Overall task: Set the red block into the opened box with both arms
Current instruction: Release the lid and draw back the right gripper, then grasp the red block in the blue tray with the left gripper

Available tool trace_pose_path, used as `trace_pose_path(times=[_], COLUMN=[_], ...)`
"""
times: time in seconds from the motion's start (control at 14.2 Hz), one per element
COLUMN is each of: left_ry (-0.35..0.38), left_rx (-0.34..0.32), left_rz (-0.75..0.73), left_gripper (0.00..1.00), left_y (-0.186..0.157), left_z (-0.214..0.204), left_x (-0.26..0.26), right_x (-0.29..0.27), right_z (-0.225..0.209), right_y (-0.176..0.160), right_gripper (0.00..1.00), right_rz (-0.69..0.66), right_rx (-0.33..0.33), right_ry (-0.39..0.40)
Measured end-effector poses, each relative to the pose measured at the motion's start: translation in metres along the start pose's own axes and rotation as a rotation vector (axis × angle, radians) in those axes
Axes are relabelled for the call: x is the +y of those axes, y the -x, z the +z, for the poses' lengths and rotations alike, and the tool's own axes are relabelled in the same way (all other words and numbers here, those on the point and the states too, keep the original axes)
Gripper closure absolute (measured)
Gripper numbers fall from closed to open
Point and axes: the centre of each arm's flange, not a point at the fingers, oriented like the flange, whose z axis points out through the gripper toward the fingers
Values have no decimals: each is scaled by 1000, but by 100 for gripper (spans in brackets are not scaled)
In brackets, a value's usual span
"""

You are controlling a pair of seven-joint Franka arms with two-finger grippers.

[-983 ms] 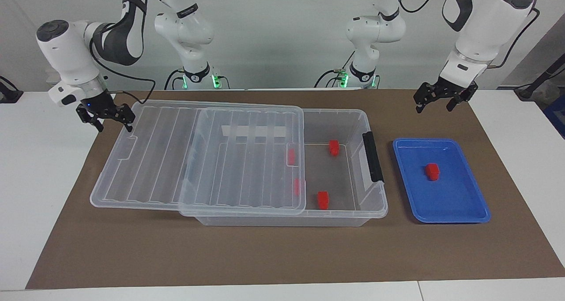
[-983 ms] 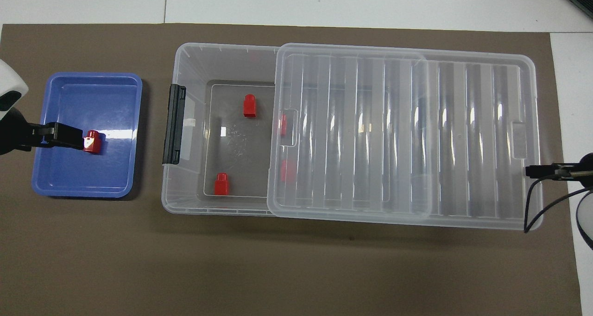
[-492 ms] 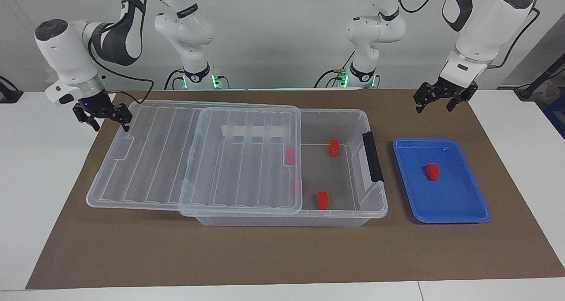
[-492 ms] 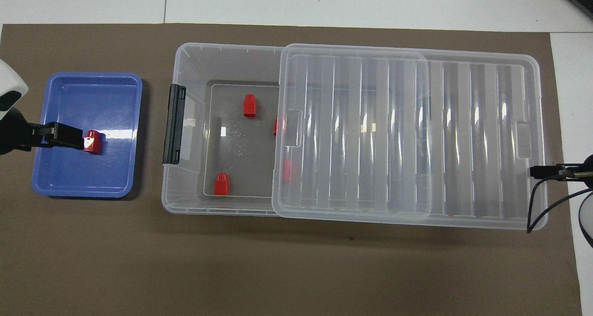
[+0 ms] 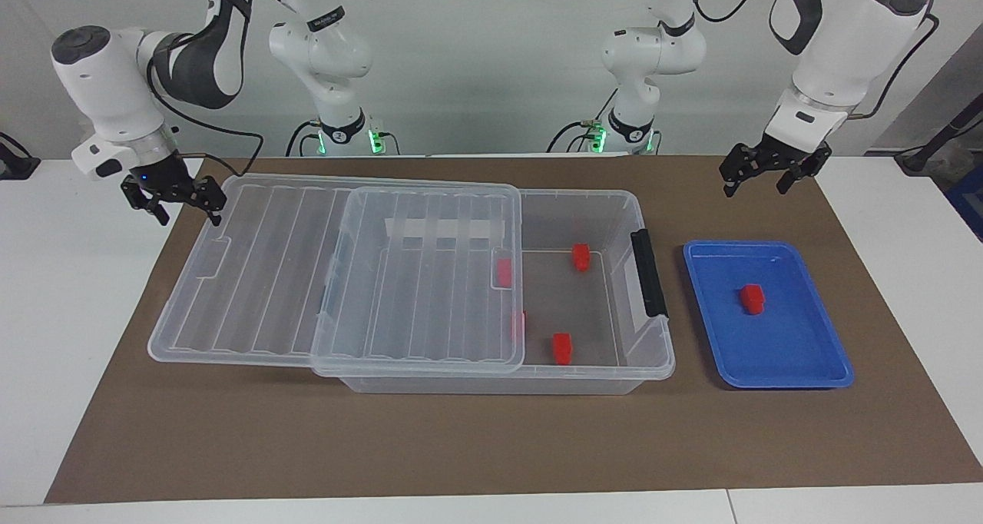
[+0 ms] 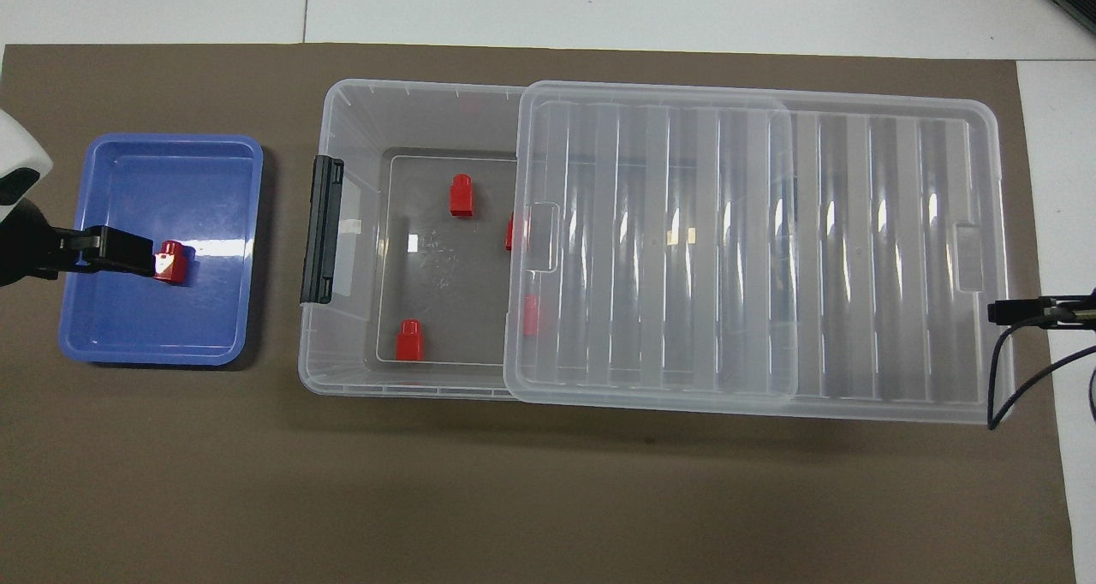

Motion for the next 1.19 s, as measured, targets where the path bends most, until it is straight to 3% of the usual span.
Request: trace_pose_path(times=[0.42,0.7,0.91,1.19], left_ry=[0,-2,-14,-33], left_rx=[-6,83,118,168], left_rz=[-7,-86,-15,44], left_gripper=[0,0,0,0], left_y=[1,-10,-30,-66], left_z=[1,8,51,168], left_x=[-1,-44,-73,-88], right_x=[-73,-102,-107,-103], right_z=[-51,-106,-144,-149], right_y=[-19,-34,-54,-71], right_gripper=[0,0,0,0], right_rz=[116,200,257,304], right_rx=[-38,-54,-60,-75], right_ry=[-11,-9,-8,13])
